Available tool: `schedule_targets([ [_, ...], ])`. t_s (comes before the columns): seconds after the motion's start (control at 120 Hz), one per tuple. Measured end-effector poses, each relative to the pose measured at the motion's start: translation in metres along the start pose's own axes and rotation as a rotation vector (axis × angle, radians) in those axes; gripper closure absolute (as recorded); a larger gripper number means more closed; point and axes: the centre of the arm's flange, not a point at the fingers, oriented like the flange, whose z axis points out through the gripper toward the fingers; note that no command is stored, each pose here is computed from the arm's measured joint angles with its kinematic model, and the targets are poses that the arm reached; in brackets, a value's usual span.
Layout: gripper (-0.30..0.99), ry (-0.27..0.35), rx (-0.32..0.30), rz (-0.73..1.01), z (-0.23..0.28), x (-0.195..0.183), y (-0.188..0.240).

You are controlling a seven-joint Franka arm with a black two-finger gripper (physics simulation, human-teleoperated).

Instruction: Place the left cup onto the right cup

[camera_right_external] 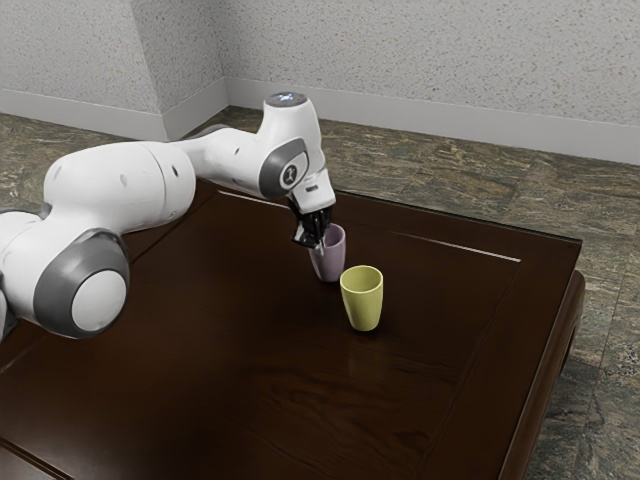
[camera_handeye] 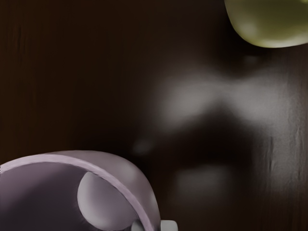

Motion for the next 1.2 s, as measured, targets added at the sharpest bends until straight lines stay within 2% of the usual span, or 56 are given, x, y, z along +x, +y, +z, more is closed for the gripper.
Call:
schedule_targets([
  [0.183,0.78,-0.003,0.011,0.007,-0.010,-0.001,0.000],
  [0.542,0.79,-0.010,0.055,0.018,-0.078,-0.004,0.008],
  [0.875,0.79,-0.019,0.069,0.057,-0.136,0.017,0.024],
  [1.067,0.79,-0.029,0.046,0.065,-0.161,0.027,0.037],
  [1.2,0.79,-0.032,0.002,0.057,-0.159,0.032,0.045],
])
